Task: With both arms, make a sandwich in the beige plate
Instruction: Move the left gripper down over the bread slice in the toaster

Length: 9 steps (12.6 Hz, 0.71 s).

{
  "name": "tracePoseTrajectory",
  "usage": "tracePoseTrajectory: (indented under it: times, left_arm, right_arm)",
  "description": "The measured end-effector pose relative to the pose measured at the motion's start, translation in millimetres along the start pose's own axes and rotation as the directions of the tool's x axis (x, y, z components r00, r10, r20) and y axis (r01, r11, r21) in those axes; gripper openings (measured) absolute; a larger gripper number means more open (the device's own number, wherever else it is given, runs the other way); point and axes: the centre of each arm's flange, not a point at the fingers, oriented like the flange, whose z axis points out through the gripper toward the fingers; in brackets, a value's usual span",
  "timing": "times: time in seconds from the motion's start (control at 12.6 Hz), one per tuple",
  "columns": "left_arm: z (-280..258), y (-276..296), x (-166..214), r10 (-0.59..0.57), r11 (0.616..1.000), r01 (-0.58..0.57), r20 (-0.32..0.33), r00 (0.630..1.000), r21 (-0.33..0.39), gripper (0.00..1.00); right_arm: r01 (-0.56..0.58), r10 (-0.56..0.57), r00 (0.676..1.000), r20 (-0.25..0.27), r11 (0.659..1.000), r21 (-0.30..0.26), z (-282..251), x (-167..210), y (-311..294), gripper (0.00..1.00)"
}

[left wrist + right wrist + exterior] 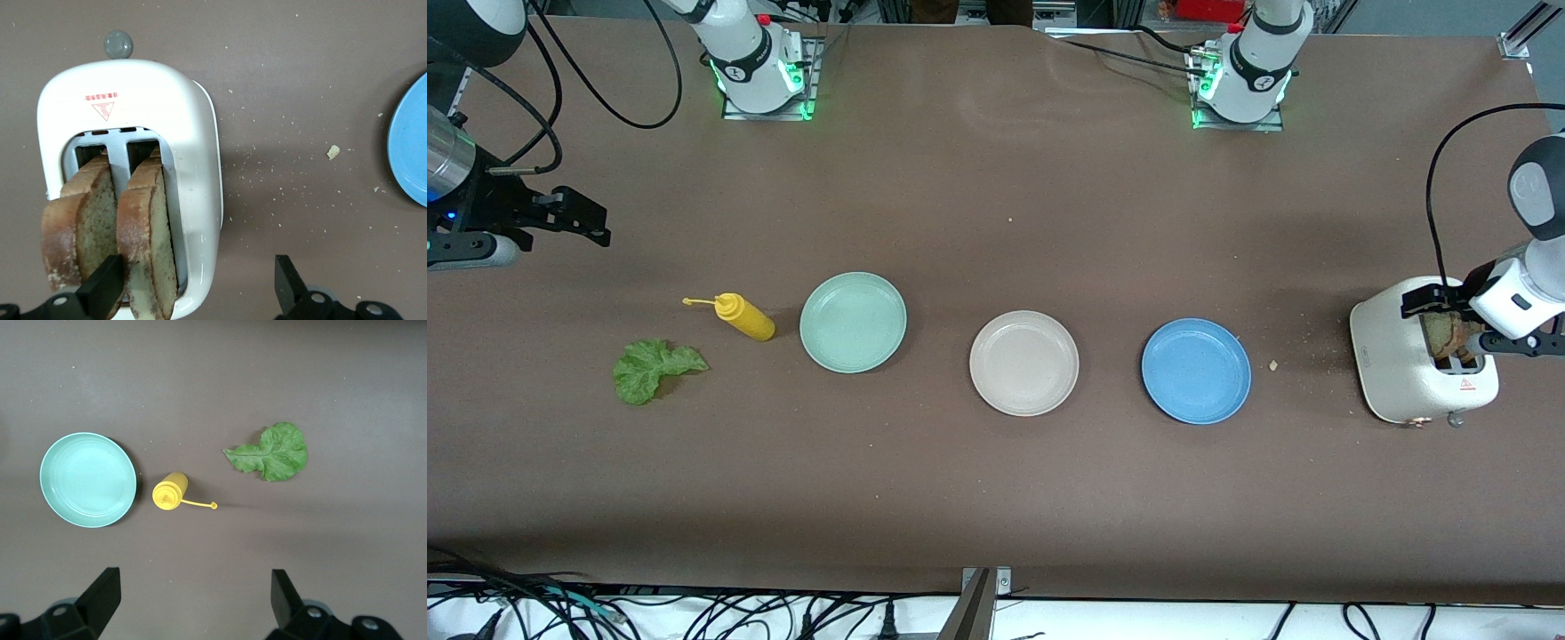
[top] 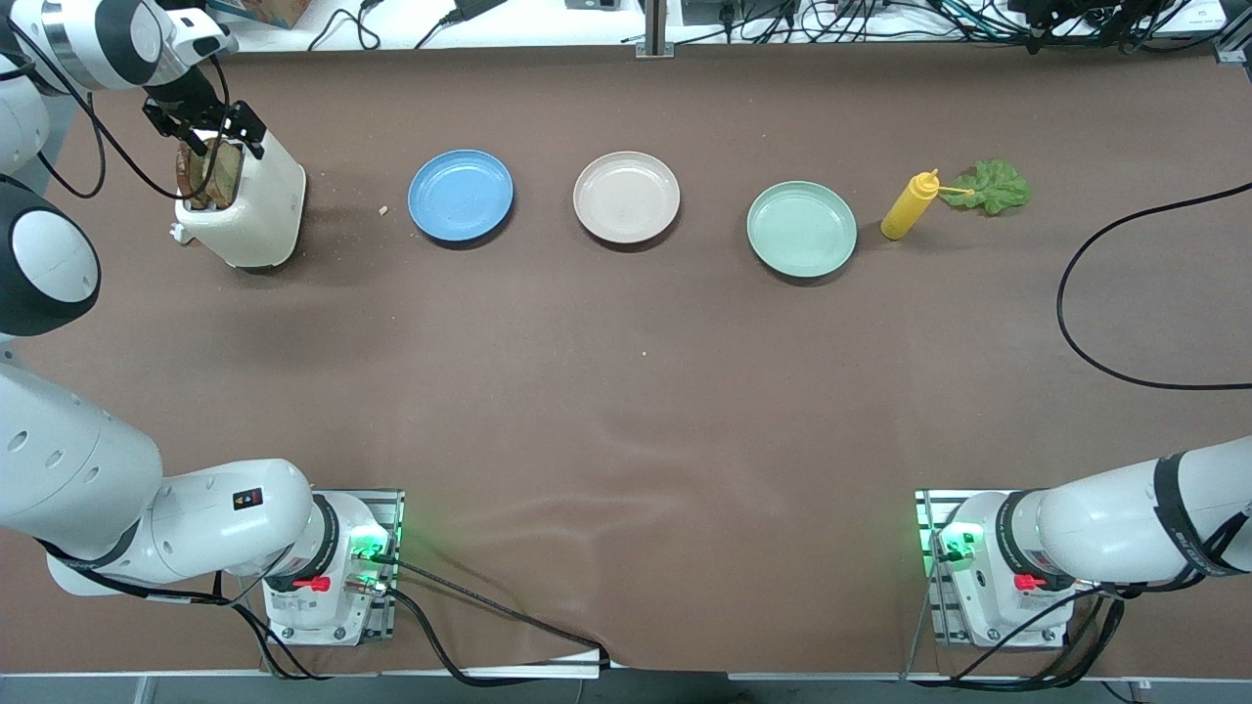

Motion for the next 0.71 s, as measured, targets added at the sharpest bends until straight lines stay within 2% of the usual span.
tracePoseTrajectory:
  times: [0.71]
  left_arm:
    - [2.7, -7.9, -1.4, -0.003, 1.0, 0.004, -0.03, 1.0, 0.021, 1.0]
  right_arm:
    - [0.0, 0.0, 1.0, 0.0, 1.0, 0.0, -0.1, 0.0, -0.1, 1.0]
